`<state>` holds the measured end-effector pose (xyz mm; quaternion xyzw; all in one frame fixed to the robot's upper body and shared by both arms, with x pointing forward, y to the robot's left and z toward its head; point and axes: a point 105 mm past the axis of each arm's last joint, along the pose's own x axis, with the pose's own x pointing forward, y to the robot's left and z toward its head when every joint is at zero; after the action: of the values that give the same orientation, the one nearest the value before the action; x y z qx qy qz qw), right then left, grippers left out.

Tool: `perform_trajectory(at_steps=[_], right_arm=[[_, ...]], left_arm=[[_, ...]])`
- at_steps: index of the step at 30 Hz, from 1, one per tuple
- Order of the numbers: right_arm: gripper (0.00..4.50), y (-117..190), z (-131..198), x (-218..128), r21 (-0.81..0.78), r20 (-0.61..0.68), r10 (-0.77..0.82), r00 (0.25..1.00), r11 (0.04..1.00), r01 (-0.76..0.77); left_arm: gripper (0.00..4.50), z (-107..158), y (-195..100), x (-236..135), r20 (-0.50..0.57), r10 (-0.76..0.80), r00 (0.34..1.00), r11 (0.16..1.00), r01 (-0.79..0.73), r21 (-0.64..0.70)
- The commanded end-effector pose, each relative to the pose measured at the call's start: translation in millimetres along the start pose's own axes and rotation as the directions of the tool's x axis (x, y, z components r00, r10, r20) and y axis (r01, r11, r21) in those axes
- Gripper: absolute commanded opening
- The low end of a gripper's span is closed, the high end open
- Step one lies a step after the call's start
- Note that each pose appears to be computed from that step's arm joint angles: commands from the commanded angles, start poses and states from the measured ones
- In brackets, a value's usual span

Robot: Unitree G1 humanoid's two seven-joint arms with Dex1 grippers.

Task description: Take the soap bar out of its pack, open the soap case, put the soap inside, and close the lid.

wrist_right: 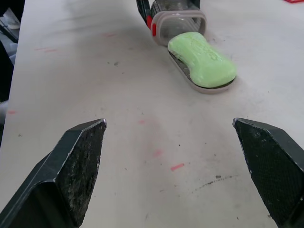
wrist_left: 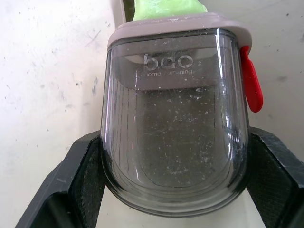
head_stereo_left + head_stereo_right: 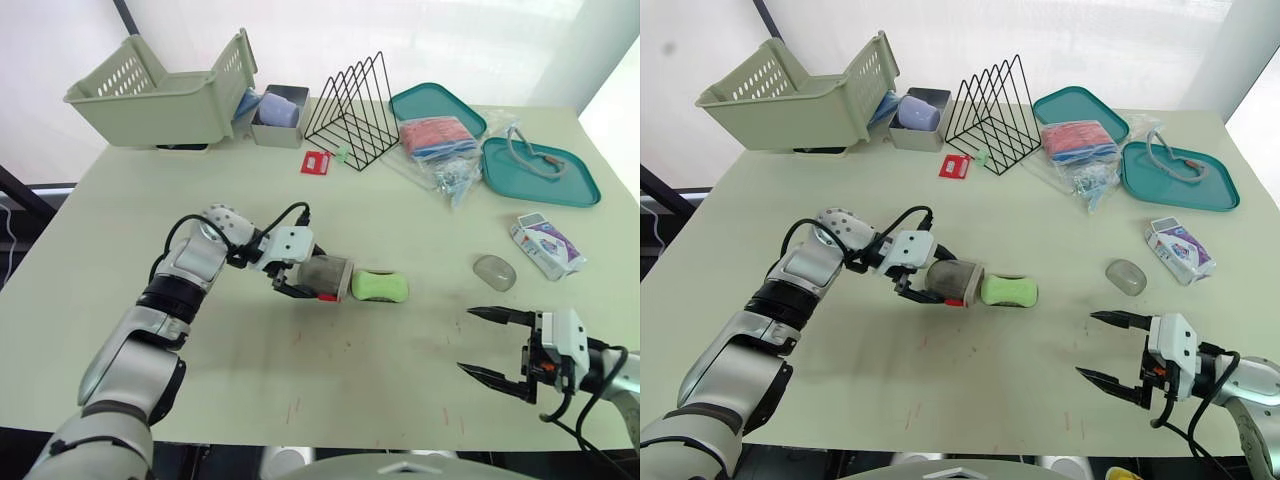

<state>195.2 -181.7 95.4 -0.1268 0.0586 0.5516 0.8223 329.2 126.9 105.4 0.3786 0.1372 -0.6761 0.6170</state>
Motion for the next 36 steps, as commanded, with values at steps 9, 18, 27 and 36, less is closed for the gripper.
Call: perform_trajectory(at_steps=[9,18,27,36], right_arm=[[4.50,-41.5,54.1,58.9,-0.188,-0.149,0.076,0.986,0.977,-0.103],[4.50,-66.4,46.6,101.9,-0.183,-0.296,0.116,0.948,0.967,-0.176],[4.50,-68.3,41.7,125.4,-0.154,-0.314,0.158,0.936,0.965,-0.214],[4.50,-66.3,29.0,130.4,-0.120,-0.359,0.219,0.907,0.953,-0.278]], left_arm=[[3.45,11.0,-5.3,-12.1,0.024,0.069,0.997,0.997,-0.069,0.027],[3.45,17.3,-5.3,-6.8,0.042,0.089,0.995,0.996,-0.089,0.004],[3.45,21.0,-6.0,-5.0,0.053,0.090,0.995,0.996,-0.090,-0.009],[3.45,21.4,-7.1,-3.2,0.054,0.094,0.994,0.996,-0.094,-0.010]])
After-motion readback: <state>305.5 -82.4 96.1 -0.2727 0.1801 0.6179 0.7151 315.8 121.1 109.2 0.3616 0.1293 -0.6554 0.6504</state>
